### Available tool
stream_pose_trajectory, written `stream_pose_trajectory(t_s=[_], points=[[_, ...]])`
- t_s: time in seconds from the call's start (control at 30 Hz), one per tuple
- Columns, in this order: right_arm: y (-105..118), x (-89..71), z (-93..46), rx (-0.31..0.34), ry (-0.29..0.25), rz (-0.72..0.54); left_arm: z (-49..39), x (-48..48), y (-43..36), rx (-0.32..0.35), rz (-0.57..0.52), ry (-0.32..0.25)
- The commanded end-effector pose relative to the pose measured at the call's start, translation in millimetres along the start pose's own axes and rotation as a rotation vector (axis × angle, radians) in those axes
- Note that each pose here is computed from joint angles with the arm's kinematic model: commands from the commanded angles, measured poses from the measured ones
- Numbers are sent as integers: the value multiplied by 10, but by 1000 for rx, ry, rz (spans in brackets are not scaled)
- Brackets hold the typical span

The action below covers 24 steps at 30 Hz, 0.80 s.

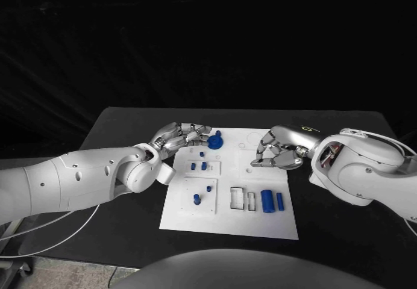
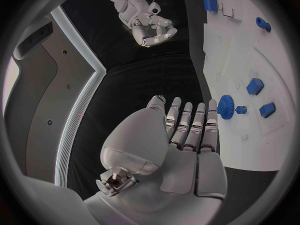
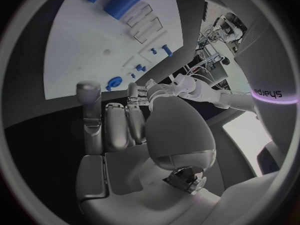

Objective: Assemble the parts on the task board

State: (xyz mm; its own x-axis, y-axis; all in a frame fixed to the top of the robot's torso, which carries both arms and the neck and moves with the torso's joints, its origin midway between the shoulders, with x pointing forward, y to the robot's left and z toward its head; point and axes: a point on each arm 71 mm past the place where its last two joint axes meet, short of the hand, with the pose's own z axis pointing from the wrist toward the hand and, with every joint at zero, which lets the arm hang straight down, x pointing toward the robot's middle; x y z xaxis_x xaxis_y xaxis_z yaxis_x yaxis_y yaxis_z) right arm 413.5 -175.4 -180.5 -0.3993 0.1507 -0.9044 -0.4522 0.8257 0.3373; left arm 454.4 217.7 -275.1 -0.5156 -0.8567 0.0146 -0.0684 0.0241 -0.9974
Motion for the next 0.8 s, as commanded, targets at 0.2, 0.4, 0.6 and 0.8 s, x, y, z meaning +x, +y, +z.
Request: stream_pose_trajectory(t_s=[0.2,0.4,0.6,0.8], points=[[-387,291,-70,284,229,18,-21,9,-11,20,-7,5],[-453,412,-90,356,323,-20,-22,13,-11,21,-9,6],[-462,473,-94,386,383,-16,-18,21,-7,19,-11,11],[-458,510,-91,393,405,1,-17,22,-3,19,-12,12]])
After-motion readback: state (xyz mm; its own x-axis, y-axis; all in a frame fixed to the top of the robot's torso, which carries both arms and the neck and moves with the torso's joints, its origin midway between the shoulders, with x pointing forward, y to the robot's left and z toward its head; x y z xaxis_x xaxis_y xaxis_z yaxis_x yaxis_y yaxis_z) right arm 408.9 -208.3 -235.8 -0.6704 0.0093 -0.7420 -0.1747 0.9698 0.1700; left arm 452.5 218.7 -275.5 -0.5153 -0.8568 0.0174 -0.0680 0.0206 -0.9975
